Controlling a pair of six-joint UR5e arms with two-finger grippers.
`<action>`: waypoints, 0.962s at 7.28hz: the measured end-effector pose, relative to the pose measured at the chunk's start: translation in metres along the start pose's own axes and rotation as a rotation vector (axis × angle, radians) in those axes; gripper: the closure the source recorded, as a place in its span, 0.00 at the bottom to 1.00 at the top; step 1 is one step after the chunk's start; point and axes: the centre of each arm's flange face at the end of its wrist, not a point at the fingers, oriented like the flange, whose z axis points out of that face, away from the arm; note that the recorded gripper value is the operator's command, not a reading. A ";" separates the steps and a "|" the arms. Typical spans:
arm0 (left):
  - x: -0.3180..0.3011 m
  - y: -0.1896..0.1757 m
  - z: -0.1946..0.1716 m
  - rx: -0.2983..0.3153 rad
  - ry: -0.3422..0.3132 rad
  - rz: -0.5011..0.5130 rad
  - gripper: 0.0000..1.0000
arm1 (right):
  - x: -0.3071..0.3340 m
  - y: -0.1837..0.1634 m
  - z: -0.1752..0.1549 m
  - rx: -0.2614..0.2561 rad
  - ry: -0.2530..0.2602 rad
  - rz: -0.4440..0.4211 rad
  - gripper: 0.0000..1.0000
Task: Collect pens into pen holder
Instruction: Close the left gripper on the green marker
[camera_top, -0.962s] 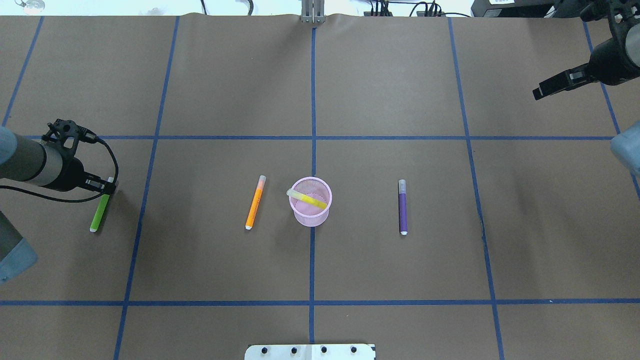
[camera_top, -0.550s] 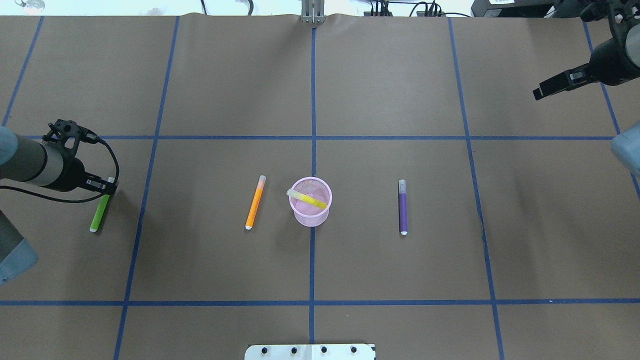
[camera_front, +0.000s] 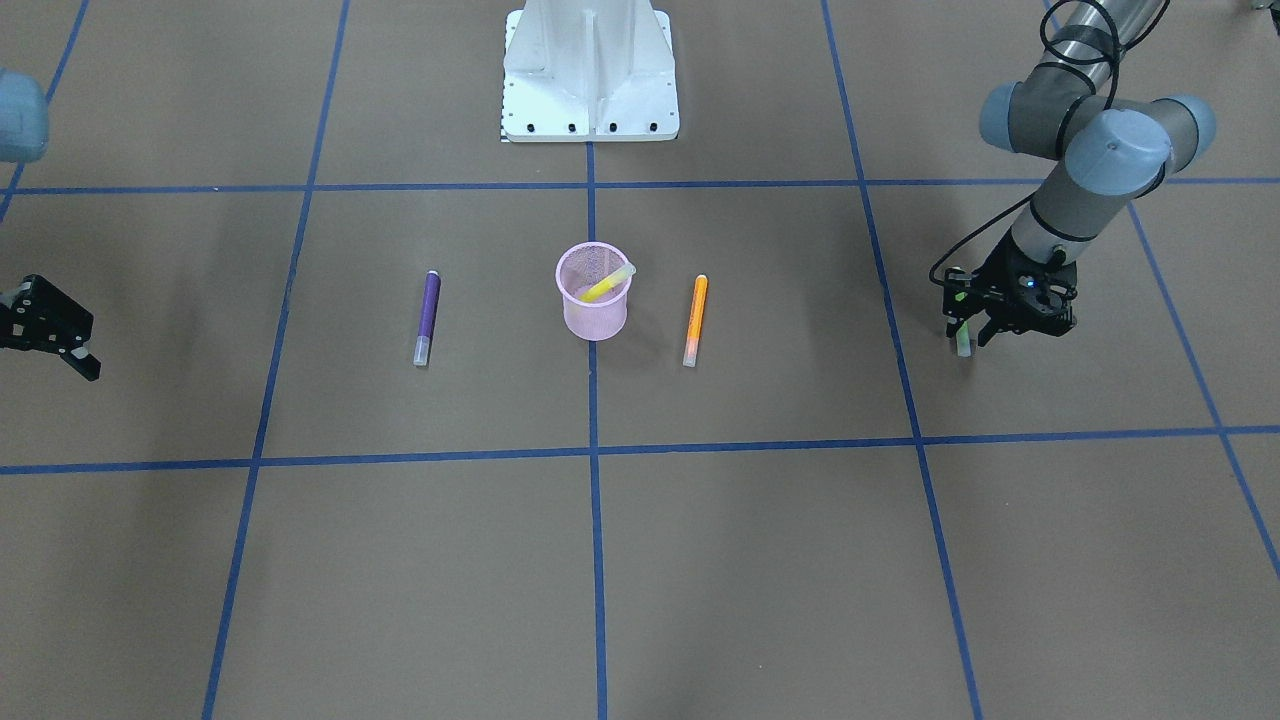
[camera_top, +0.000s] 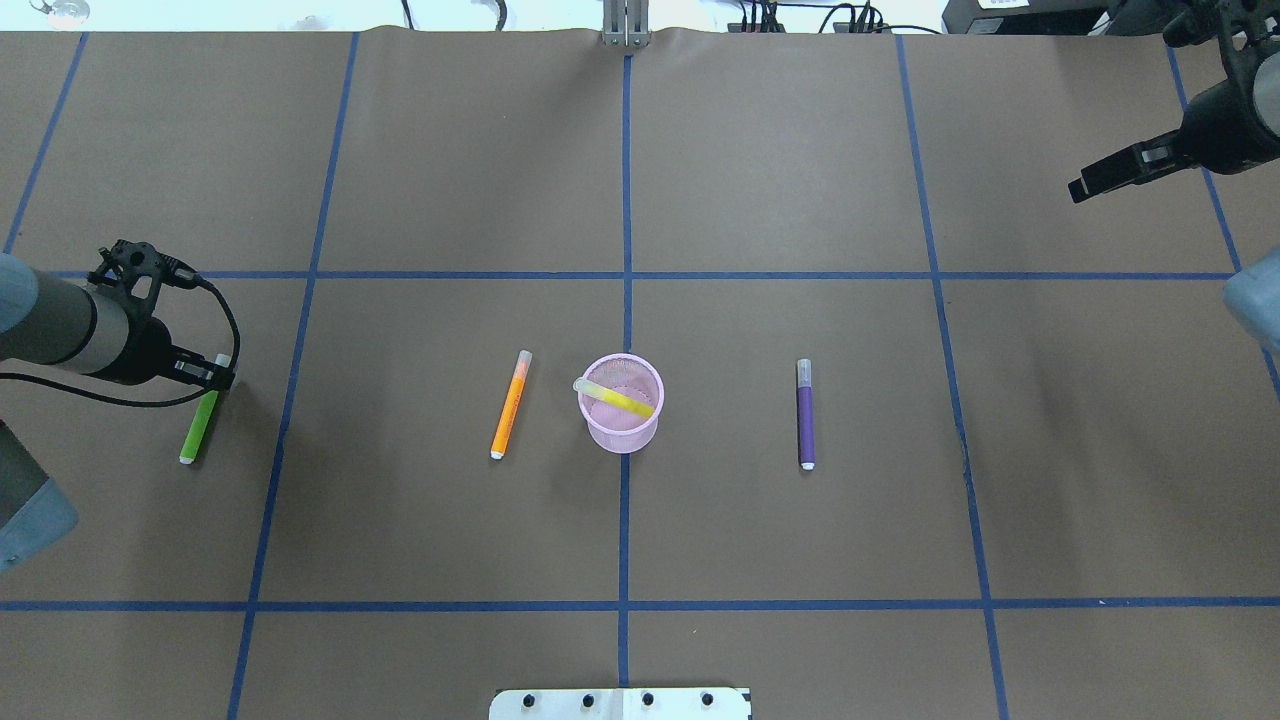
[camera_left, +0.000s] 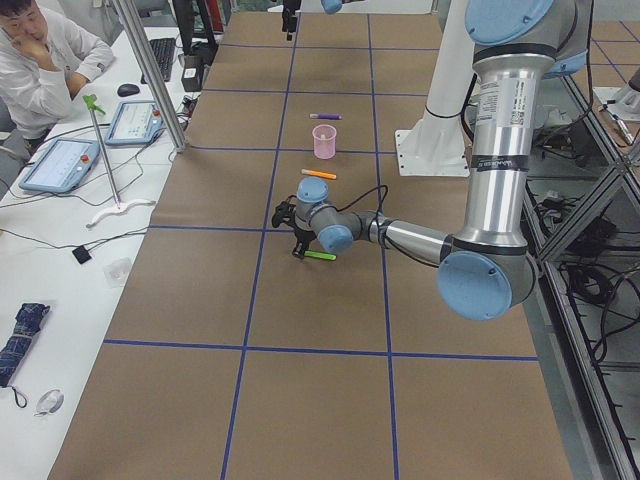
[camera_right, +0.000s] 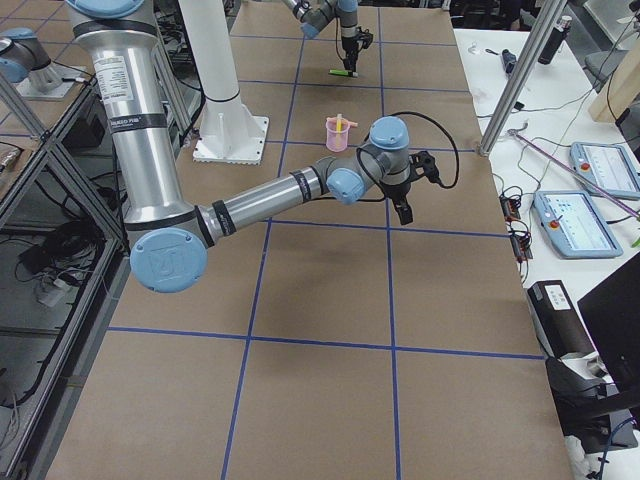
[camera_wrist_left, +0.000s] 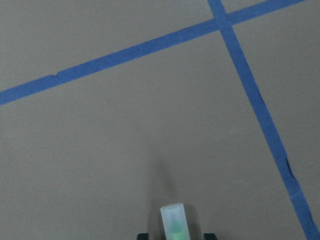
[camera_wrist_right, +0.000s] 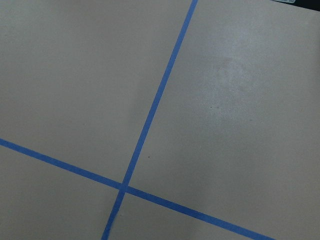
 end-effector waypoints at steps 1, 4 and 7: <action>0.000 0.001 0.000 -0.001 0.000 0.000 0.55 | 0.001 0.001 0.001 -0.001 0.001 0.001 0.00; 0.001 0.004 0.003 -0.008 -0.001 0.001 0.56 | 0.003 0.004 0.001 -0.003 0.003 0.003 0.00; 0.004 0.007 0.005 -0.014 0.001 0.003 0.99 | 0.004 0.004 0.002 -0.004 0.005 0.004 0.00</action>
